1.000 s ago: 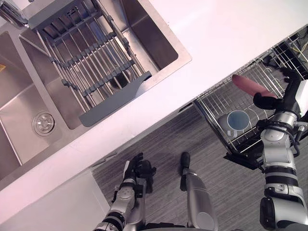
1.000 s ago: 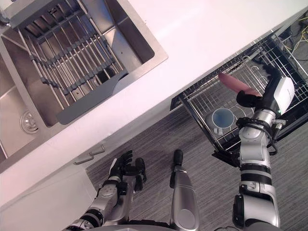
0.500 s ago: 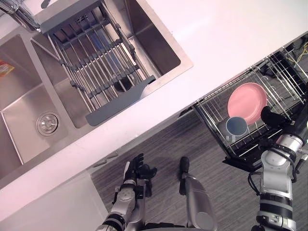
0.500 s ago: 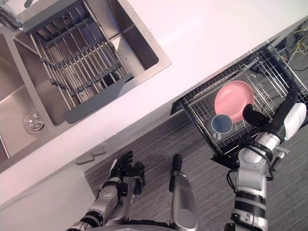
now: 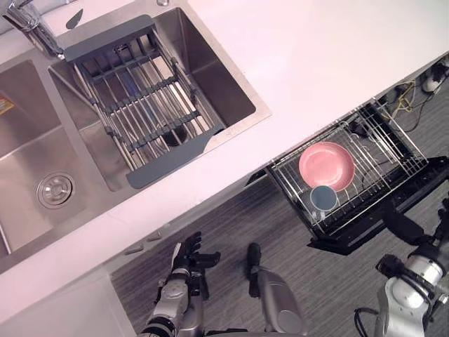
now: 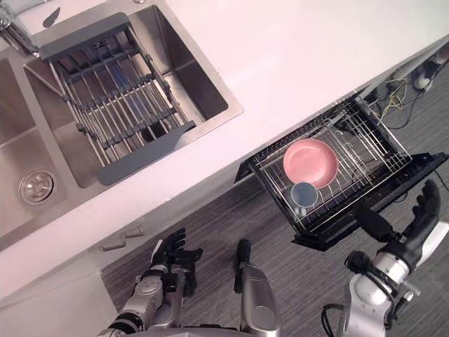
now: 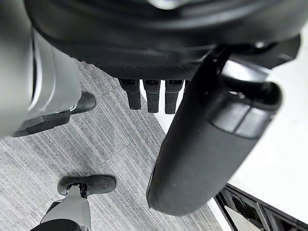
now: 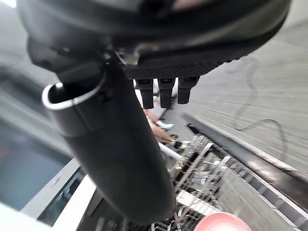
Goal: Walk over to the sink, pick up the cup, carry it to the dishwasher, place the cup inside the dishwasher, then close the dishwasher door
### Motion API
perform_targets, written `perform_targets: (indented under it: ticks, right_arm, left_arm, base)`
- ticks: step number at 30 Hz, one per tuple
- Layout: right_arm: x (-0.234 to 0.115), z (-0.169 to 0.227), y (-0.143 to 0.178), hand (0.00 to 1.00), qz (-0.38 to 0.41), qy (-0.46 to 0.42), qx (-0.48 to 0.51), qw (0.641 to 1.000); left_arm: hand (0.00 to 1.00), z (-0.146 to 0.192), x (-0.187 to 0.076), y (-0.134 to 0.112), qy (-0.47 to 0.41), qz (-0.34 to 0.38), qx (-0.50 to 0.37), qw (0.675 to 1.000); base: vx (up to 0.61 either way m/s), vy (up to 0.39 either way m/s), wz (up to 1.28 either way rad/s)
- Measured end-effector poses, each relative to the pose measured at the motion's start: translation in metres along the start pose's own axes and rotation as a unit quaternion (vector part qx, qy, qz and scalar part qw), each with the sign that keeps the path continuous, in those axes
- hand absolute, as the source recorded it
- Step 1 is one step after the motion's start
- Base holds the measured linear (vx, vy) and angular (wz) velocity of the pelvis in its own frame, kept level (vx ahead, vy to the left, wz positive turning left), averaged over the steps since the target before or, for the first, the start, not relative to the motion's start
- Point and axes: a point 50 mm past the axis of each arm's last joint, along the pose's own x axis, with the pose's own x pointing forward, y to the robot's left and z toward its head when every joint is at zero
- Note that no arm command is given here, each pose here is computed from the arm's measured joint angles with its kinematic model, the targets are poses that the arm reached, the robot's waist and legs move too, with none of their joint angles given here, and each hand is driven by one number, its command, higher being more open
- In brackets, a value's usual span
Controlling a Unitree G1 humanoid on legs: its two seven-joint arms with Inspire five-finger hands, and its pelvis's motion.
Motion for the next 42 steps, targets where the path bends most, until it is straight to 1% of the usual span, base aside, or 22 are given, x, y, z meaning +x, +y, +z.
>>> perform_targets:
  ticks: [5,6,8,15,21,28,31,35,41,42]
  right_arm:
    - [-0.008,-0.041,-0.012,0.90,-0.036,0.107,0.056,0.992]
    - [-0.009,-0.045,-0.012,0.90,-0.038,0.116,0.061,0.991]
    - [-0.012,-0.057,-0.013,0.90,-0.042,0.150,0.106,0.982]
    - [-0.013,-0.078,-0.003,0.90,-0.048,0.210,0.238,0.947]
    - [-0.005,-0.083,0.008,0.90,-0.045,0.228,0.311,0.921]
    - [0.014,-0.078,0.025,0.90,-0.011,0.223,0.371,0.902]
    - [0.021,-0.071,0.034,0.90,0.019,0.215,0.368,0.904]
    - [0.024,-0.067,0.037,0.90,0.034,0.211,0.361,0.908]
    - [0.025,-0.059,0.047,0.90,0.063,0.203,0.370,0.904]
    - [0.024,-0.056,0.051,0.90,0.071,0.202,0.382,0.899]
  left_arm:
    - [0.90,-0.002,0.000,0.006,0.005,0.012,-0.010,1.000]
    - [0.90,-0.002,0.000,0.007,0.005,0.014,-0.012,1.000]
    - [0.90,-0.002,0.000,0.007,0.005,0.014,-0.013,1.000]
    - [0.90,-0.001,0.000,0.007,0.004,0.014,-0.015,1.000]
    - [0.90,0.000,0.000,0.007,0.002,0.014,-0.015,1.000]
    - [0.90,0.002,0.001,0.007,-0.001,0.011,-0.025,1.000]
    - [0.90,0.003,0.001,0.007,-0.002,0.005,-0.024,1.000]
    - [0.90,0.003,0.001,0.008,-0.004,0.003,-0.022,1.000]
    - [0.90,0.003,0.001,0.007,-0.004,-0.004,-0.016,1.000]
    - [0.90,0.003,0.001,0.007,-0.005,-0.008,-0.012,1.000]
  base:
    - [0.01,0.003,-0.04]
    - [0.00,0.000,0.00]
    - [-0.02,-0.007,-0.01]
    - [-0.04,-0.005,0.02]
    - [0.00,0.000,0.00]
    - [0.01,0.003,0.03]
    - [0.01,-0.003,0.06]
    - [0.00,-0.002,0.01]
    - [0.00,-0.001,-0.01]
    - [0.00,0.000,0.00]
